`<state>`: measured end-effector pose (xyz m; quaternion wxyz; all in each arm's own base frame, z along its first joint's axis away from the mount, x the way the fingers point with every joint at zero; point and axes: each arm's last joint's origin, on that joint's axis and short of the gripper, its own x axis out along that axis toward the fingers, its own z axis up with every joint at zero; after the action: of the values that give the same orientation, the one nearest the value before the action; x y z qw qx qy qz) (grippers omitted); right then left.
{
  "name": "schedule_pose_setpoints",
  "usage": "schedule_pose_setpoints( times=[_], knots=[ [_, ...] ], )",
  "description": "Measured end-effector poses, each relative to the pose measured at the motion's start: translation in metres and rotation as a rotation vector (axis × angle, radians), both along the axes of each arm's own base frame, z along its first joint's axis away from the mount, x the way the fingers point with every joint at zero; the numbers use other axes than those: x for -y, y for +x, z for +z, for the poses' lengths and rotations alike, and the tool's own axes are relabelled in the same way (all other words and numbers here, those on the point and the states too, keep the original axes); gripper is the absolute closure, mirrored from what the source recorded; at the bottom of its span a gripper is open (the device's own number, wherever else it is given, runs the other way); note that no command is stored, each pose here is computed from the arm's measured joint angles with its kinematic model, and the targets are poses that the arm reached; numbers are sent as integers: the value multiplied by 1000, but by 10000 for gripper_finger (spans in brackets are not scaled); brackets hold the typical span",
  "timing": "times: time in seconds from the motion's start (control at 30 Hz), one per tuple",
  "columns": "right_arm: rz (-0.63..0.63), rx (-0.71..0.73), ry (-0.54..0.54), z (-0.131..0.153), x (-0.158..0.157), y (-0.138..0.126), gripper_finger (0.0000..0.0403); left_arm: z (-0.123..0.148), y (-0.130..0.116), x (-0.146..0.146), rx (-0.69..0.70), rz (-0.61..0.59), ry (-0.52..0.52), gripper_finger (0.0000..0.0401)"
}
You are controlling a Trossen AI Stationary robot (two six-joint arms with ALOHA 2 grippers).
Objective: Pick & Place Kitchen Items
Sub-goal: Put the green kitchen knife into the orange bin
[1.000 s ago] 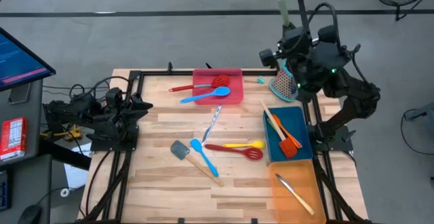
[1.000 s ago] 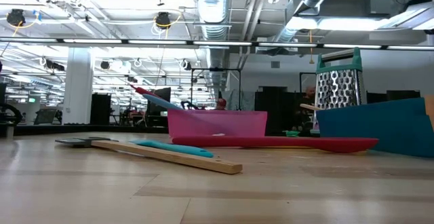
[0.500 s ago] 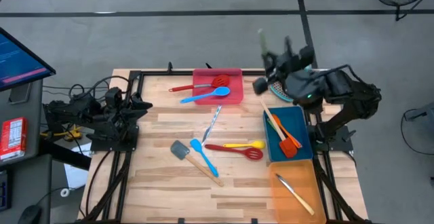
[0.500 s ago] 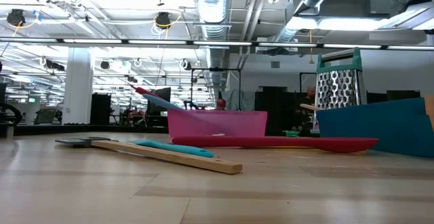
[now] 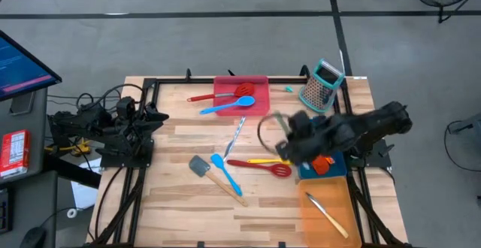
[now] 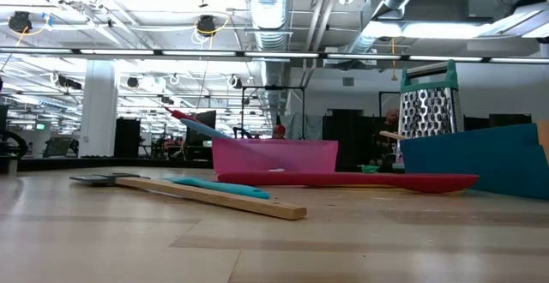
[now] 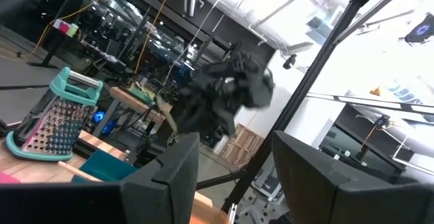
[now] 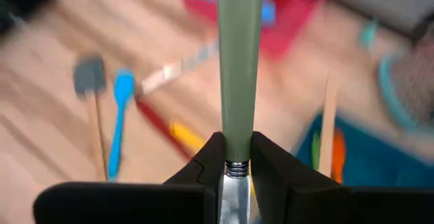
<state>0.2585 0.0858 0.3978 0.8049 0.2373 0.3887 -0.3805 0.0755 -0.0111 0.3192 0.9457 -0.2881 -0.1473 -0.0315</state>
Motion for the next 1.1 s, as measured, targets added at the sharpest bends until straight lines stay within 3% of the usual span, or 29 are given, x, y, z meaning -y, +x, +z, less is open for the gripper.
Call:
schedule_pose_setpoints(
  times=[0.23, 0.47, 0.73, 1.1],
  knots=[
    [-97, -145, 229, -57, -52, -19, 351, 0, 0, 0, 1, 0, 0, 231],
    [-164, -203, 340, -87, -96, -51, 351, 0, 0, 0, 1, 0, 0, 231],
    [-145, -319, 403, -122, -121, -77, 351, 0, 0, 0, 2, 1, -1, 231],
    [-43, -328, 421, -155, -131, -86, 351, 0, 0, 0, 2, 1, -1, 231]
  ],
)
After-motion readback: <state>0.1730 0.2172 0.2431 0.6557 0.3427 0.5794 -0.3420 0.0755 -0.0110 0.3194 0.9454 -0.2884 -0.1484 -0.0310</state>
